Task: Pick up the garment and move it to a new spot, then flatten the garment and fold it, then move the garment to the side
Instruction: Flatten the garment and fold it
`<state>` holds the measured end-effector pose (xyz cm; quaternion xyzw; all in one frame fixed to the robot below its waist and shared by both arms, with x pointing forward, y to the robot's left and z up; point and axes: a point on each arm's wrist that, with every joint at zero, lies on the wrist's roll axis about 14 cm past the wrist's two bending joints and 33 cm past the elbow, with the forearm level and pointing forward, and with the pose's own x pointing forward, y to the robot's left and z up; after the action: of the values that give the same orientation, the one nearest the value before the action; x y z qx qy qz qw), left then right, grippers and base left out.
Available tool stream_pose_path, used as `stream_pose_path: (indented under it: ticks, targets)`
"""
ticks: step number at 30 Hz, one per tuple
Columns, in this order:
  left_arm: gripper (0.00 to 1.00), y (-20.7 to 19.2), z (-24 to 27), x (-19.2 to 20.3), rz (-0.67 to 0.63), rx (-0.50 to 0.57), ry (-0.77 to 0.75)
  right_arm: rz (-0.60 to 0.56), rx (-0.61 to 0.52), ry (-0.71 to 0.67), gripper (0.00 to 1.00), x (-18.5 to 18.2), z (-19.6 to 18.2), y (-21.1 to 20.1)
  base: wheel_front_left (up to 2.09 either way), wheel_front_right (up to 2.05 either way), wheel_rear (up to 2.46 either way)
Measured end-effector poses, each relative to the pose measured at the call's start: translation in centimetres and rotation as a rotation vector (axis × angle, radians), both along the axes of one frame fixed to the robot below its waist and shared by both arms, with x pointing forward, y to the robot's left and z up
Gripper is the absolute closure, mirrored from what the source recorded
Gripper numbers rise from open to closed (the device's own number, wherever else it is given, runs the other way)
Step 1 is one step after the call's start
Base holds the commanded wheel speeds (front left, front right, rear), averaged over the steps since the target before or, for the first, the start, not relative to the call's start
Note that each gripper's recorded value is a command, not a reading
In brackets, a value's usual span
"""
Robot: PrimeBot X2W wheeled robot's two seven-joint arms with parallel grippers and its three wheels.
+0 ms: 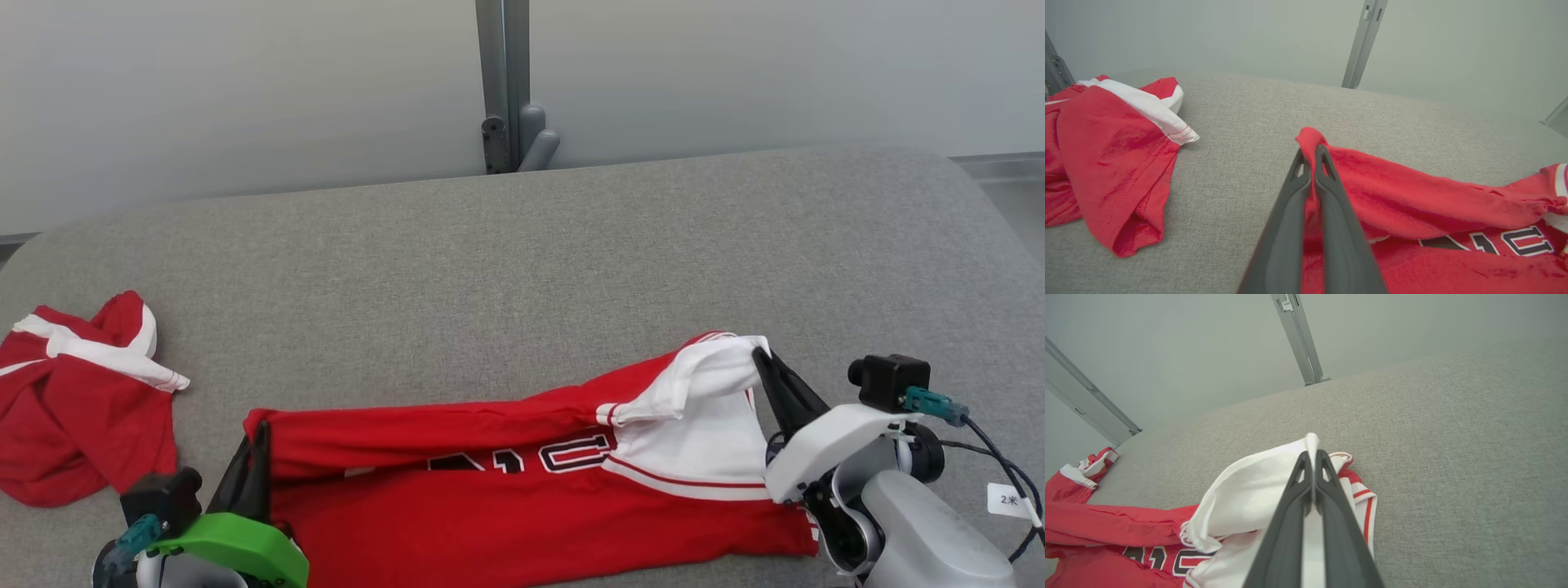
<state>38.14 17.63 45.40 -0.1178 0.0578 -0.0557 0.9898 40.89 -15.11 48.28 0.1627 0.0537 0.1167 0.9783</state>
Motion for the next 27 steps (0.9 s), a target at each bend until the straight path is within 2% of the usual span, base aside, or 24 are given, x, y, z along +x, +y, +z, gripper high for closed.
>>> stream_pose_path:
  ticks: [7, 18, 19, 20, 21, 22, 27]
  targets:
    - [1.0, 0.8, -1.8, -2.0, 0.033, -0.013, 0.05, -0.033, 0.013, 0.048, 1.0, -1.9, -2.0, -1.2, 0.0, 0.0, 0.0]
    - [0.99, 0.1, -4.1, -3.9, 0.047, -0.044, 0.123, -0.015, 0.034, 0.15, 1.0, -4.4, -5.3, -0.2, 0.0, 0.0, 0.0]
    - [0.74, 0.2, -4.3, -4.1, 0.053, -0.046, 0.127, -0.022, 0.032, 0.153, 1.0, -4.4, -5.4, -0.4, 0.0, 0.0, 0.0]
    - [0.44, 0.5, -4.3, -4.2, 0.064, -0.046, 0.127, -0.029, 0.029, 0.155, 0.86, -4.5, -5.5, -0.7, 0.0, 0.0, 0.0]
    - [0.0, 0.8, -4.3, -4.3, 0.07, -0.04, 0.125, -0.037, 0.03, 0.162, 0.28, -4.6, -5.7, -1.0, 0.0, 0.0, 0.0]
    - [0.0, 0.8, -4.3, -4.3, 0.07, -0.04, 0.125, -0.037, 0.03, 0.162, 0.0, -4.6, -5.7, -1.0, 0.0, 0.0, 0.0]
    - [0.0, 2.2, -4.2, -5.3, 0.121, -0.009, 0.115, -0.063, 0.038, 0.169, 0.0, -5.4, -6.0, -1.7, 0.0, 0.0, 0.0]
